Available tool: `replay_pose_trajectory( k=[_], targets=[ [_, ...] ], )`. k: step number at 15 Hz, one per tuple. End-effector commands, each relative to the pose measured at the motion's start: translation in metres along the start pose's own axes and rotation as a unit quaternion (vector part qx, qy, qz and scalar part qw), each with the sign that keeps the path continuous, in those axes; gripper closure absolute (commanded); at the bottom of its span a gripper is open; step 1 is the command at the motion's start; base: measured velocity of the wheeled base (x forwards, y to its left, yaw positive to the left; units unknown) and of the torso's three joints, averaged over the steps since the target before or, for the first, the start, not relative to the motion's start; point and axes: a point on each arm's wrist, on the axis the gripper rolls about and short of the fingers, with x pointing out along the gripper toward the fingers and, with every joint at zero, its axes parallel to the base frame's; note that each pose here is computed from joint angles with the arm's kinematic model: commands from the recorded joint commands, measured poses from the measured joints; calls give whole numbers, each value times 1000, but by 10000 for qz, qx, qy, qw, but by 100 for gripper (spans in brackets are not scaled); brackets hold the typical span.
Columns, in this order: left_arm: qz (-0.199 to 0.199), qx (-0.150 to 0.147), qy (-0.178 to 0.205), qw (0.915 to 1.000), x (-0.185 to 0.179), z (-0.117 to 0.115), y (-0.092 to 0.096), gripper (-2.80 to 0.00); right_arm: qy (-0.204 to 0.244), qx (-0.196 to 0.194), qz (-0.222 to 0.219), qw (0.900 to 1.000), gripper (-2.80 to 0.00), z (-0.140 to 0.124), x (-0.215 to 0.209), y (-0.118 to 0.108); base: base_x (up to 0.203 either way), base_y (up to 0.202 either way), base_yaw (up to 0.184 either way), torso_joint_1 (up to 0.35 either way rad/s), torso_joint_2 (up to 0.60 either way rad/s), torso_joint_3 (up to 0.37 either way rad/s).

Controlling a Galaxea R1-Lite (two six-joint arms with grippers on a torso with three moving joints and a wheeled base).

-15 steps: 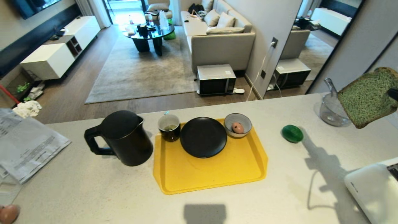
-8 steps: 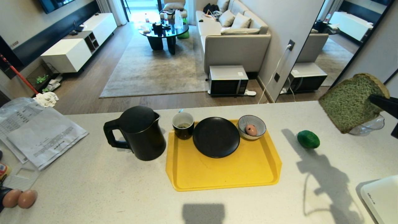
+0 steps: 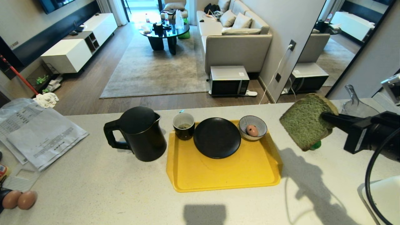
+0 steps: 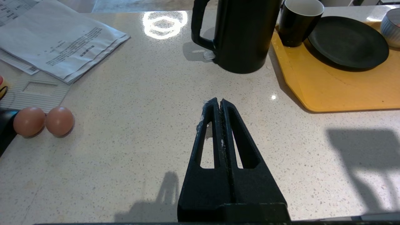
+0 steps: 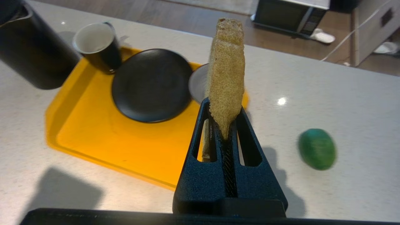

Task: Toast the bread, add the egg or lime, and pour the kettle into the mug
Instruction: Put the baked bread on a plate

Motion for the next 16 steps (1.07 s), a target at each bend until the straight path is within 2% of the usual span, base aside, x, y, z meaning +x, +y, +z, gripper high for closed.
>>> replay_pose_trajectory(
  k=[1,4,7,10,16],
  targets=[
    [6,-3,55,10000,1,-4,0,0,236,93,246,9994,0,-5,19,34,0,0,0,0,0,0],
    [6,-3,55,10000,1,-4,0,0,405,525,165,9977,0,-6,39,75,0,0,0,0,0,0],
    [6,-3,55,10000,1,-4,0,0,598,874,173,9942,0,-13,58,98,0,0,0,0,0,0],
    [6,-3,55,10000,1,-4,0,0,699,1018,26,9923,0,-17,82,115,0,0,0,0,0,0],
    [6,-3,55,10000,1,-4,0,0,777,1068,-723,9886,0,-37,132,155,0,0,0,0,0,0]
  ],
)
